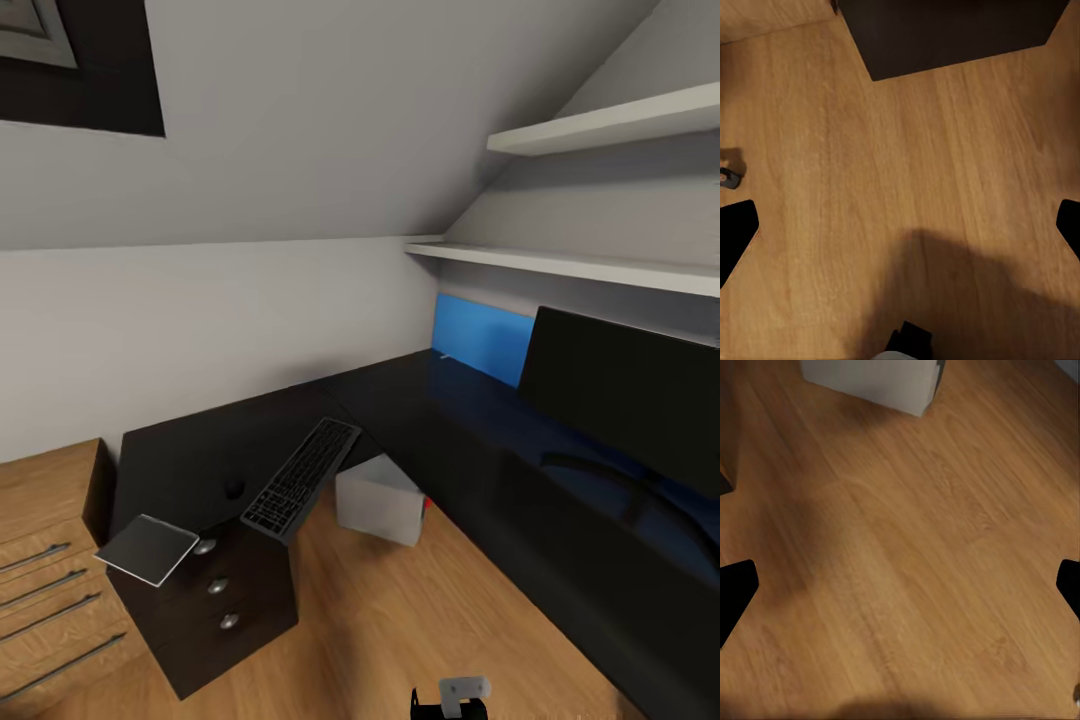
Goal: In the bedroom, organize the workspace by keeping the computer under the desk, ensuring the monitor is on the desk, placing the keyboard on the desk next to the monitor, placing the mouse on the desk next to the keyboard, moving the folder from the swivel chair onto the desk next to the mouse, stacking the notebook on top of the folder with the pen on top of the notebook, and positioning the swivel chair next to the desk.
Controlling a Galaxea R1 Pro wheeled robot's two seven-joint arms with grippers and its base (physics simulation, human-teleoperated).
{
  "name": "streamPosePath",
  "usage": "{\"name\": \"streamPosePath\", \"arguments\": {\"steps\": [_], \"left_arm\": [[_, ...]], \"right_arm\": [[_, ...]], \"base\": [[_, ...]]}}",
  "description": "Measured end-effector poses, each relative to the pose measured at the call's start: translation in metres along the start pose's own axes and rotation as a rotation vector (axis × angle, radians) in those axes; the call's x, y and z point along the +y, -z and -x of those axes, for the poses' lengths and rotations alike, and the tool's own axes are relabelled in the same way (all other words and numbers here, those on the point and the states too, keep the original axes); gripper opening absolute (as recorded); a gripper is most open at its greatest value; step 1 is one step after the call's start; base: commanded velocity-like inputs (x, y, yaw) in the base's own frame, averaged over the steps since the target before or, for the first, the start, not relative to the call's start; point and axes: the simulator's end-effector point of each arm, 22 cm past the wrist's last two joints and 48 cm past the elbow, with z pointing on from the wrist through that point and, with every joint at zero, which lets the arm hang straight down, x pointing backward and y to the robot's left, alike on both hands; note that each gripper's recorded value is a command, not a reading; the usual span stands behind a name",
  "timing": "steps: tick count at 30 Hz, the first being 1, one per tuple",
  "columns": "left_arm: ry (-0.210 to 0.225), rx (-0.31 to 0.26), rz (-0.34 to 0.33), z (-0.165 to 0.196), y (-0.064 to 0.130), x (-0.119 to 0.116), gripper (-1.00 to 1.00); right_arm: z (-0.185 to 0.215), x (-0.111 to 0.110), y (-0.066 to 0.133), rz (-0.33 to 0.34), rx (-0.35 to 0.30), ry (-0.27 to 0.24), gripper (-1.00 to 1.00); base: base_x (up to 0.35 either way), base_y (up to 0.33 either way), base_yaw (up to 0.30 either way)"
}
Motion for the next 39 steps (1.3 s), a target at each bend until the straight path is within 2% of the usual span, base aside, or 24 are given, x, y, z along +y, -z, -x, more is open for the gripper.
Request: {"name": "streamPosePath", "arguments": {"steps": [2,5,9,17,27,34,39], "left_arm": [[0.0,0.0,-0.003,0.0,0.0,-0.001,1.0],[0.001,0.001,-0.067,0.0,0.0,-0.015,1.0],[0.001,0.003,-0.092,-0.001,0.001,-0.02,1.0],[0.001,0.006,-0.098,-0.001,0.001,-0.022,1.0],[0.001,0.009,-0.097,-0.002,0.001,-0.021,1.0],[0.001,0.01,-0.097,-0.002,0.001,-0.021,1.0],[0.001,0.008,-0.096,-0.002,0.001,-0.021,1.0]], "right_arm": [[0.0,0.0,0.0,0.0,0.0,0.0,1.0],[0.0,0.0,0.0,0.0,0.0,0.0,1.0],[0.0,0.0,0.0,0.0,0.0,0.0,1.0],[0.0,0.0,0.0,0.0,0.0,0.0,1.0],[0.0,0.0,0.0,0.0,0.001,0.0,1.0],[0.0,0.0,0.0,0.0,0.0,0.0,1.0],[0.0,0.001,0.0,0.001,0.0,0.0,1.0]], "base": [[0.0,0.341,-0.265],[0.0,0.342,-0.265],[0.0,0.342,-0.265],[-0.043,0.338,-0.265],[-0.2,0.282,-0.265],[-0.269,0.181,-0.265],[-0.081,0.046,-0.265]]}}
